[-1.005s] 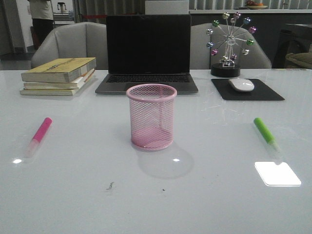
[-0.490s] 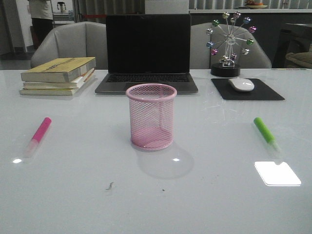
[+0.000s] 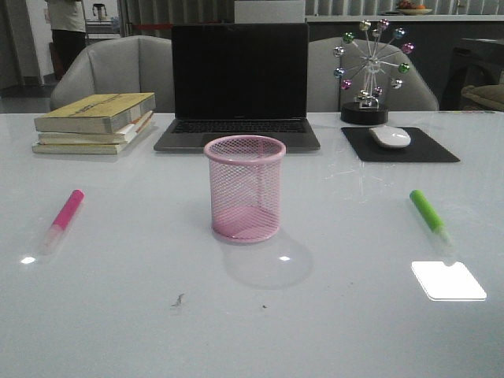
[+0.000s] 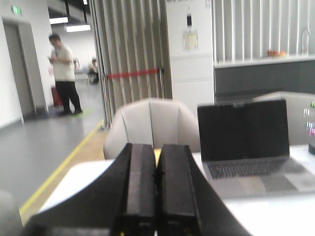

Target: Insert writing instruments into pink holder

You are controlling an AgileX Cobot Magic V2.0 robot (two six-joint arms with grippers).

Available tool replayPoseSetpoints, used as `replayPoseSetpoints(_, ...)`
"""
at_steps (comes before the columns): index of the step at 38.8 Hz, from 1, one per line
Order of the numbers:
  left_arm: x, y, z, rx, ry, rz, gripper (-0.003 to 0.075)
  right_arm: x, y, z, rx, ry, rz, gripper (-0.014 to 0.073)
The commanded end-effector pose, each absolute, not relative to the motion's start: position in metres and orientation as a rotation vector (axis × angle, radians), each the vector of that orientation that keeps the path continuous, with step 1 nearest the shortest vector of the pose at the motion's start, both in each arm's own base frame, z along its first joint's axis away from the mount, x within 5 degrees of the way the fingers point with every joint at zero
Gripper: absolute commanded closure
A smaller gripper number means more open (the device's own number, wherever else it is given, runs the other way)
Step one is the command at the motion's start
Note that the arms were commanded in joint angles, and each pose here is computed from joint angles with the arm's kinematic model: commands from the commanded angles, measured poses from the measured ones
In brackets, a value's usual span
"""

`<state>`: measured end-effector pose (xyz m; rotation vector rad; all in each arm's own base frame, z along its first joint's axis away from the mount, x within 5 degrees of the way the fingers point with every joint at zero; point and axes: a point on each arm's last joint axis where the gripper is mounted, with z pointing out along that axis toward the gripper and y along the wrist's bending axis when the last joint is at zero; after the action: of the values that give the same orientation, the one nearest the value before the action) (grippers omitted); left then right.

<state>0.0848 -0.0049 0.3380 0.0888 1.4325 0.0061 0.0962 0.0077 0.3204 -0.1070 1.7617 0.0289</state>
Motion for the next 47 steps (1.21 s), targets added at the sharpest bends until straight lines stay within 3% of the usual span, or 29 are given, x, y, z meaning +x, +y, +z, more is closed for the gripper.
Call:
replayPoseSetpoints(1, 0.106, -0.006, 0.346, 0.067, 1.45, -0.022, 0.0616, 0.118, 0.009, 0.335, -0.107, 1.688, 0.019, 0.0566)
replayPoseSetpoints(4, 0.119, -0.007, 0.339, 0.07, 1.509, -0.021, 0.0606, 0.133, 0.01, 0.33, -0.109, 1.724, 0.019, 0.0549)
replayPoseSetpoints(7, 0.127, -0.008, 0.334, 0.072, 1.545, -0.021, 0.0539, 0.143, 0.011, 0.323, -0.112, 1.768, 0.018, 0.0476)
replayPoseSetpoints(12, 0.133, -0.008, 0.331, 0.073, 1.573, -0.021, 0.03, 0.155, 0.012, 0.314, -0.115, 1.824, 0.018, 0.0181)
replayPoseSetpoints(15, 0.134, -0.008, 0.332, 0.073, 1.561, -0.021, 0.0251, 0.159, 0.012, 0.313, -0.115, 1.824, 0.018, 0.0088)
replayPoseSetpoints(22, 0.134, -0.008, 0.331, 0.072, 1.552, -0.021, 0.0299, 0.171, 0.013, 0.307, -0.1, 1.861, 0.033, 0.0095)
replayPoseSetpoints(29, 0.134, -0.008, 0.332, 0.067, 1.549, -0.026, 0.038, 0.201, 0.021, 0.319, -0.024, 2.074, 0.157, 0.0134)
replayPoseSetpoints(35, 0.134, -0.008, 0.332, 0.067, 1.549, -0.026, 0.0379, 0.242, 0.026, 0.338, -0.044, 2.187, 0.17, 0.0134)
replayPoseSetpoints(40, 0.134, -0.008, 0.33, 0.067, 1.563, -0.026, 0.0377, 0.28, 0.03, 0.337, -0.062, 2.331, 0.181, 0.0134)
replayPoseSetpoints(47, 0.134, -0.008, 0.329, 0.068, 1.58, -0.026, 0.0377, 0.331, 0.036, 0.314, -0.073, 2.524, 0.193, 0.0134)
